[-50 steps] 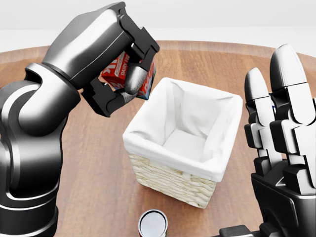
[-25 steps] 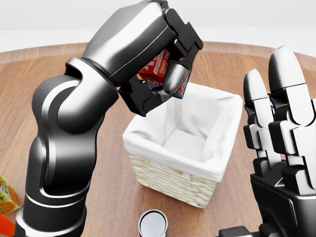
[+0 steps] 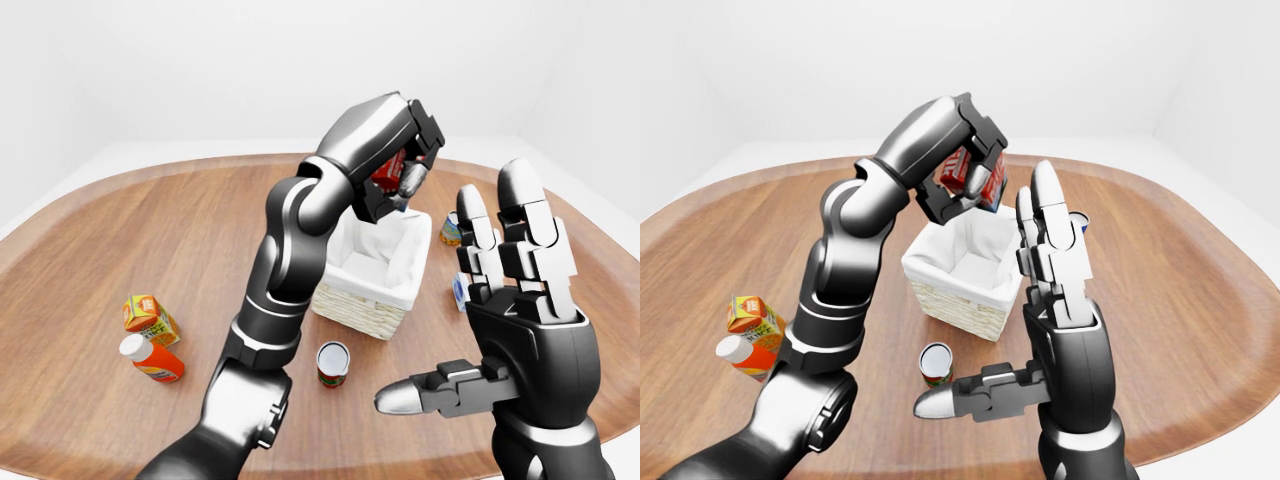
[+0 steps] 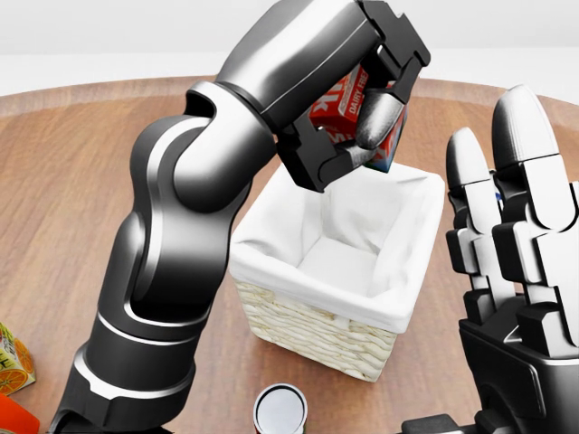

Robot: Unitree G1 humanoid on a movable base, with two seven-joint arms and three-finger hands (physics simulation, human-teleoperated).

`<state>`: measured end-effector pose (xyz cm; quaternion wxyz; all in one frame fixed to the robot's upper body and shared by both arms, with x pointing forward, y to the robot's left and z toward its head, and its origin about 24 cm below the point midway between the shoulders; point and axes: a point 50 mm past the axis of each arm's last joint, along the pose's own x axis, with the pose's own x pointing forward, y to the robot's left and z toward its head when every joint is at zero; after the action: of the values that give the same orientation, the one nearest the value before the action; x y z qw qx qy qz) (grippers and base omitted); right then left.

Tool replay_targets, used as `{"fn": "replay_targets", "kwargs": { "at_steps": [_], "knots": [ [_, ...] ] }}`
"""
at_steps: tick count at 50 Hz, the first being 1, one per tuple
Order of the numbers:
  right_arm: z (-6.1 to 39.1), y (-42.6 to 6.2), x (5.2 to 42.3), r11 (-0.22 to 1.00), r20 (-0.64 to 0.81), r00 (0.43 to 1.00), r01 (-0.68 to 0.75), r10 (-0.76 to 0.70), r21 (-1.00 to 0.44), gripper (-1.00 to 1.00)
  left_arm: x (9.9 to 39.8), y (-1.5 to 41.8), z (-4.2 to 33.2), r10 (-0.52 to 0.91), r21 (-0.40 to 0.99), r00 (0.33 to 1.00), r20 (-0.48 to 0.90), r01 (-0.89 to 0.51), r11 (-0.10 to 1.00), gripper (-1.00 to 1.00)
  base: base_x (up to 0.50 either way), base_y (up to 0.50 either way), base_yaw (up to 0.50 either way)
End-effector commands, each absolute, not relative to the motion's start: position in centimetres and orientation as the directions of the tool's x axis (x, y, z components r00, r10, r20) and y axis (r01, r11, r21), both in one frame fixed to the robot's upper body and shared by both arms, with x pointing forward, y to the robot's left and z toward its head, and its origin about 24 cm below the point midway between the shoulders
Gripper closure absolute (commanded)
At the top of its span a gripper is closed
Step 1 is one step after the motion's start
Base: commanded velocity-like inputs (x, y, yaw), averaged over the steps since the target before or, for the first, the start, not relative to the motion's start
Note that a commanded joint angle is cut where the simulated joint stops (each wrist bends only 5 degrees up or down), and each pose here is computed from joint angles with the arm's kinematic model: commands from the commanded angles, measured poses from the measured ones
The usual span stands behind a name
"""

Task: Pick the milk and place it in the basket.

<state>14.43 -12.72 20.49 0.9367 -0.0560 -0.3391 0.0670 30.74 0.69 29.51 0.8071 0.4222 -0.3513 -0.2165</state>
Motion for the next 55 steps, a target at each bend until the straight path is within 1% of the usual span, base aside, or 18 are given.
{"fn": "replay_targets", "kwargs": {
  "at_steps": [1,3,6,8,13,14,26,30,35,40,44,48,50,55],
  "knots": [
    [20.5,-12.7,14.4,0.985,0.626,0.762,-0.090,0.165,-0.150,-1.00,32.0,0.0,30.4,-0.612,0.784,0.662,0.433,0.058,0.618,1.00,0.00,0.00,0.00],
    [20.5,-12.7,14.4,0.985,0.627,0.761,-0.092,0.165,-0.148,-1.00,32.4,0.0,30.4,-0.606,0.776,0.670,0.429,0.070,0.627,1.00,0.00,0.00,0.00],
    [20.5,-12.6,14.4,0.984,0.628,0.760,-0.092,0.167,-0.150,-1.00,33.7,0.0,30.0,-0.581,0.765,0.703,0.411,0.081,0.639,1.00,0.00,0.00,0.00],
    [20.5,-12.6,14.4,0.984,0.627,0.761,-0.093,0.167,-0.149,-1.00,34.0,0.0,29.8,-0.579,0.764,0.708,0.404,0.086,0.639,1.00,0.00,0.00,0.00],
    [20.5,-12.7,14.4,0.985,0.627,0.761,-0.092,0.165,-0.148,-1.00,35.6,0.1,29.0,-0.542,0.741,0.753,0.373,0.110,0.662,1.00,0.00,0.00,0.00],
    [20.6,-12.7,14.5,0.985,0.632,0.758,-0.091,0.164,-0.146,-1.00,36.1,0.2,28.6,-0.529,0.737,0.770,0.356,0.117,0.666,1.00,0.00,0.00,0.00],
    [20.5,-12.6,14.4,0.985,0.627,0.761,-0.094,0.167,-0.148,-1.00,37.8,0.2,27.4,-0.482,0.712,0.821,0.306,0.139,0.689,1.00,0.00,0.00,0.00],
    [20.5,-12.6,14.4,0.985,0.630,0.759,-0.093,0.166,-0.148,-1.00,38.4,-0.1,25.9,-0.465,0.706,0.846,0.261,0.162,0.689,1.00,0.00,0.00,0.00],
    [20.4,-12.6,14.4,0.984,0.625,0.762,-0.096,0.168,-0.148,-1.00,38.1,-0.8,25.7,-0.478,0.697,0.839,0.260,0.180,0.694,1.00,0.00,0.00,0.00],
    [20.3,-12.6,14.4,0.984,0.619,0.766,-0.098,0.171,-0.150,-1.00,37.4,-1.8,26.0,-0.503,0.703,0.818,0.277,0.184,0.687,1.00,0.00,0.00,0.00],
    [20.3,-12.4,14.3,0.983,0.615,0.769,-0.104,0.175,-0.149,-1.00,37.3,-2.1,25.8,-0.506,0.706,0.817,0.276,0.184,0.684,1.00,0.00,0.00,0.00],
    [20.2,-12.3,14.3,0.983,0.610,0.772,-0.108,0.179,-0.151,-1.00,37.5,-2.0,24.7,-0.496,0.706,0.832,0.250,0.194,0.681,1.00,0.00,0.00,0.00],
    [20.2,-12.4,14.3,0.983,0.612,0.771,-0.108,0.178,-0.151,-1.00,37.8,-1.8,23.8,-0.478,0.709,0.849,0.225,0.194,0.678,1.00,0.00,0.00,0.00],
    [20.1,-12.3,14.3,0.982,0.609,0.772,-0.113,0.183,-0.153,-1.00,38.3,-1.5,22.8,-0.454,0.710,0.869,0.196,0.194,0.677,1.00,0.00,0.00,0.00]
  ]
}}
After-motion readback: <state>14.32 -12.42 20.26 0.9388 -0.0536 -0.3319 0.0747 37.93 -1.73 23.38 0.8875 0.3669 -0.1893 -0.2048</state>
